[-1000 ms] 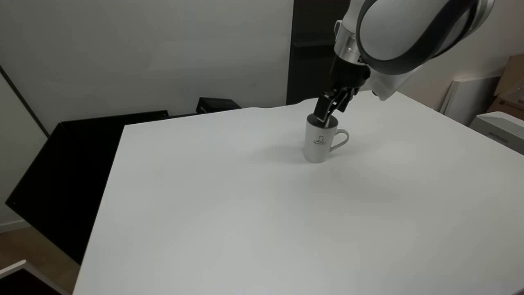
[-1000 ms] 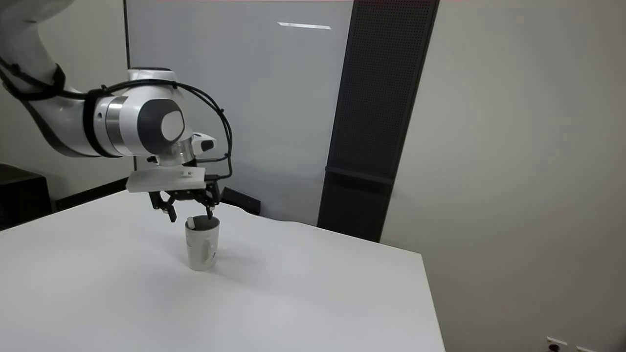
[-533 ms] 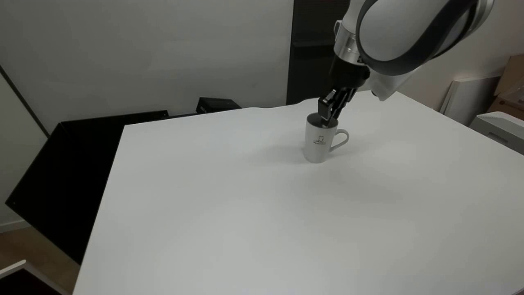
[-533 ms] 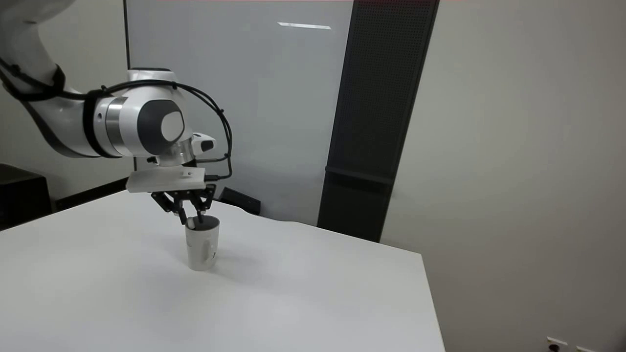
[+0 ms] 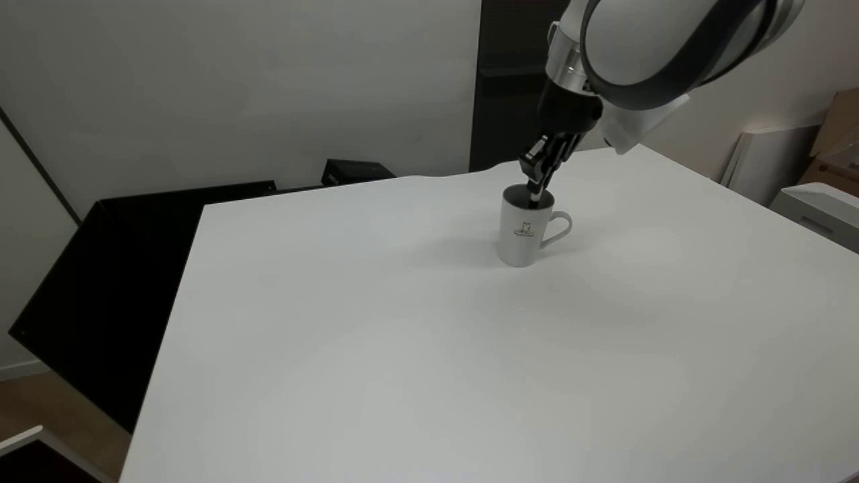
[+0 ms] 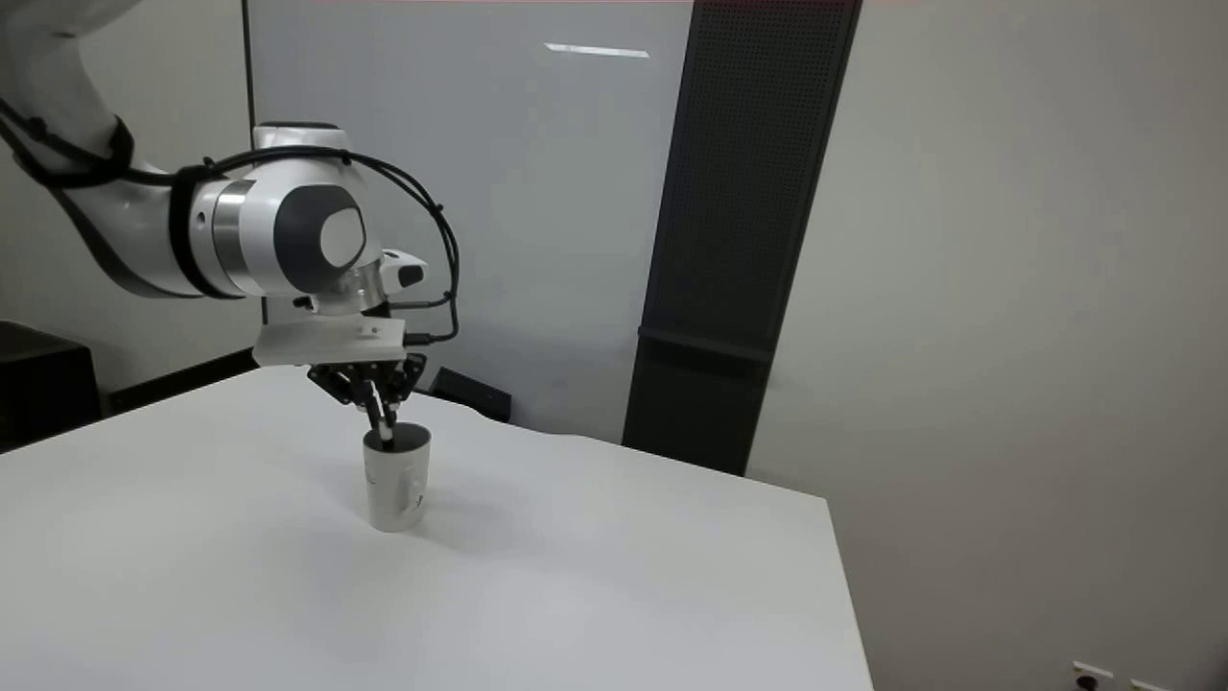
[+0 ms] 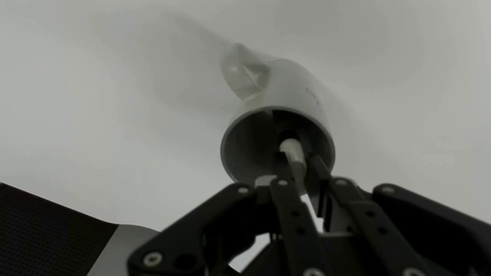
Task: Remove the marker from the white mug
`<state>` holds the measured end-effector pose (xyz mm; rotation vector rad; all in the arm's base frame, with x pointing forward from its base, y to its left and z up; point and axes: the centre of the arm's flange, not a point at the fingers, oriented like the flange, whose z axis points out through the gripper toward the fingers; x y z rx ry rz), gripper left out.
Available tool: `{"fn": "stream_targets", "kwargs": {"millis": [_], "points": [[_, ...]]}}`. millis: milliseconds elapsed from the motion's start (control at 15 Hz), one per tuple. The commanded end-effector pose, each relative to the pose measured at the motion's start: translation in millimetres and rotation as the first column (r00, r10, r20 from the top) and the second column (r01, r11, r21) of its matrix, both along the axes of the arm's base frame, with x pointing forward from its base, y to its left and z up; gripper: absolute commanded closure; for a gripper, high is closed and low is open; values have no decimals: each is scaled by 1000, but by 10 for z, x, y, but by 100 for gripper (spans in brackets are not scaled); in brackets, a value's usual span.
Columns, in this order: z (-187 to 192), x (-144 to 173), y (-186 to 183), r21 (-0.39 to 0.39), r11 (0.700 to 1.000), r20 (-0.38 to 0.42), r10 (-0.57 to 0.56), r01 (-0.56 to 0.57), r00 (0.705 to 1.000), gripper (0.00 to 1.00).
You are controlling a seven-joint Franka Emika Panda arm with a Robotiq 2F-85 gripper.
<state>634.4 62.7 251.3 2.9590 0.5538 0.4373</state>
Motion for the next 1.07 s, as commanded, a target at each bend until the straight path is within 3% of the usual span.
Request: {"fn": "stream_targets", "kwargs": {"millis": [0, 333, 600, 800, 1000], "points": [[426, 181, 63, 9, 998, 30, -55, 55, 998, 94], [1180, 361, 205, 6, 995, 26, -96, 96, 995, 94], [1722, 296, 259, -4, 991, 3, -137, 137, 991, 94], [1818, 114, 200, -21, 990, -107, -141, 139, 984, 94], [1828, -61, 197, -99, 989, -197, -129, 111, 972, 94]]}}
